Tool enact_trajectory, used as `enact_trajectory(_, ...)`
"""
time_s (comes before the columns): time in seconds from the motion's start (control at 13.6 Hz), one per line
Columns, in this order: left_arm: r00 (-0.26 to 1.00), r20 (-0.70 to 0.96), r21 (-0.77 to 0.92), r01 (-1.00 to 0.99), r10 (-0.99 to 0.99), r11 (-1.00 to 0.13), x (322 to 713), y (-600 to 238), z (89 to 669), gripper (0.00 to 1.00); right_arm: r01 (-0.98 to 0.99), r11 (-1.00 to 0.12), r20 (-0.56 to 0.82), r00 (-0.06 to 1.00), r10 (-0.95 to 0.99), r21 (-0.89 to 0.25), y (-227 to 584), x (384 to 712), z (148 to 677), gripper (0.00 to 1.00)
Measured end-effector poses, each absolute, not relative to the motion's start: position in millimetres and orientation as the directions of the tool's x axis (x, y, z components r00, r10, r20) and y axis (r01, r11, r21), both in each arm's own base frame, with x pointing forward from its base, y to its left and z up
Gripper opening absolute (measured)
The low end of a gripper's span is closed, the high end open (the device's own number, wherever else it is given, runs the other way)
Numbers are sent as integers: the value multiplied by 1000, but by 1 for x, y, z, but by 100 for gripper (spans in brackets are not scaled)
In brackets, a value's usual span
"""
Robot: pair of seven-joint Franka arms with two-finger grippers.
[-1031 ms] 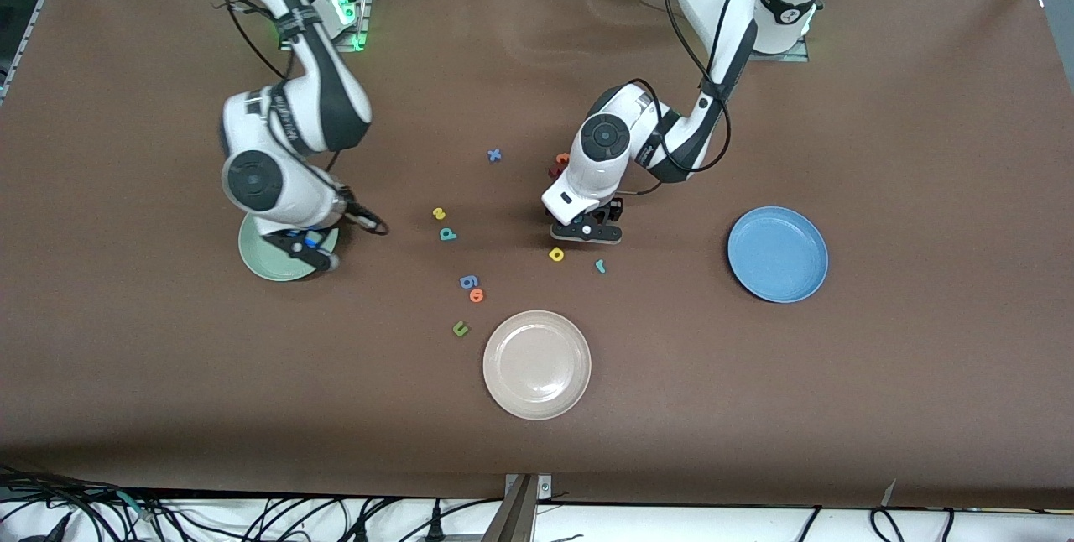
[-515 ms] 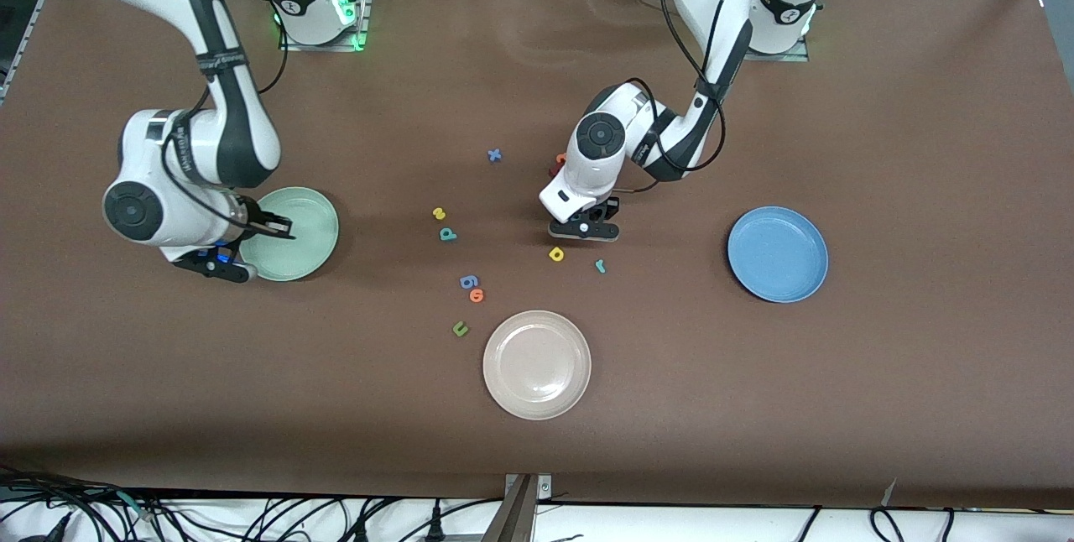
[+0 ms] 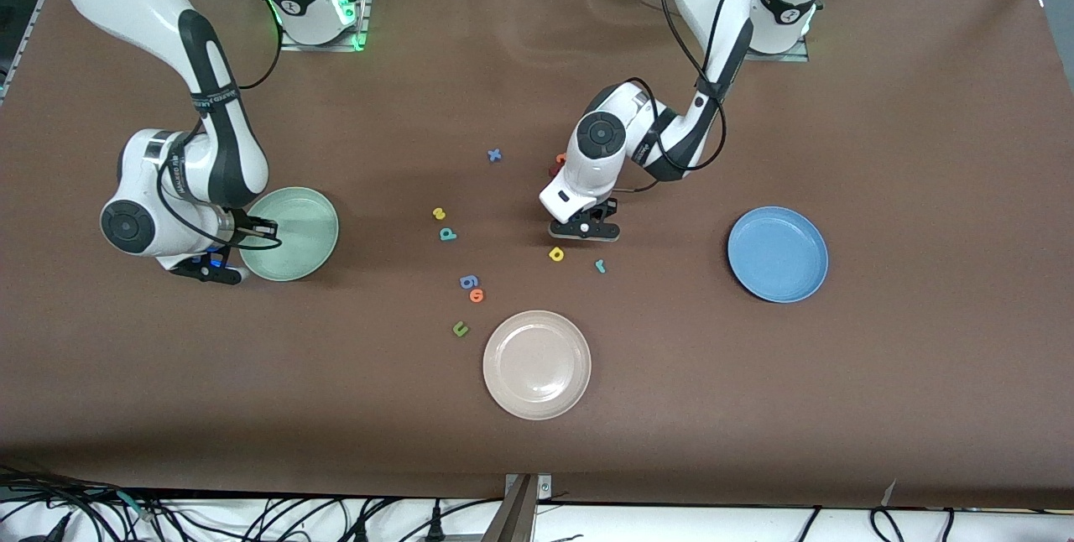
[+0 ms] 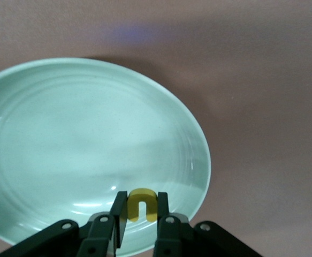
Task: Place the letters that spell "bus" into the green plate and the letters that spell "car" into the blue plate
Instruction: 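Place the yellow letter on the green plate while the left gripper grasps, then carry the green letter to the blue plate while the right gripper reaches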
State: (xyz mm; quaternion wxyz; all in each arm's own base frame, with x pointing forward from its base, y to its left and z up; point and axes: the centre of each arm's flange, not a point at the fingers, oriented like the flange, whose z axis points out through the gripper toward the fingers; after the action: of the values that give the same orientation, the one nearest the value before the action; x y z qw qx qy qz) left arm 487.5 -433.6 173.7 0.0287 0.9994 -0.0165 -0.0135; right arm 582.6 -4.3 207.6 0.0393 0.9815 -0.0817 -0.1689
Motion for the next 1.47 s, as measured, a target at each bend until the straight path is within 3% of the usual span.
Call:
enact_trajectory(0.37,998,-58,32,-16,-18,-999,494,-427,187,28,-137,-984,-344,924,-169,113,-8,579,191,26)
enact_trajectory(0.52,997,-81,19,9,7,-1000,509,-412,217,28,-138,-984,-342,924,-169,114,-8,579,189,41)
enact_trajectory(0.88,988,-151,11,-27,-28,-1000,548,-343,289,28,-140,-984,-327,930,-168,106,-7,583,201,93)
enact_trajectory(0.96,986,-162,14,-44,-46,-999,555,-326,295,28,-144,-984,-322,932,-169,101,-5,585,210,98)
enact_trajectory(1.25,978,-199,25,-57,-61,-998,583,-254,304,28,-212,-974,-304,925,-228,84,25,586,255,98)
enact_trajectory(1.47,968,-230,38,-97,-103,-995,600,-196,300,28,-287,-954,-289,910,-298,82,94,579,279,98)
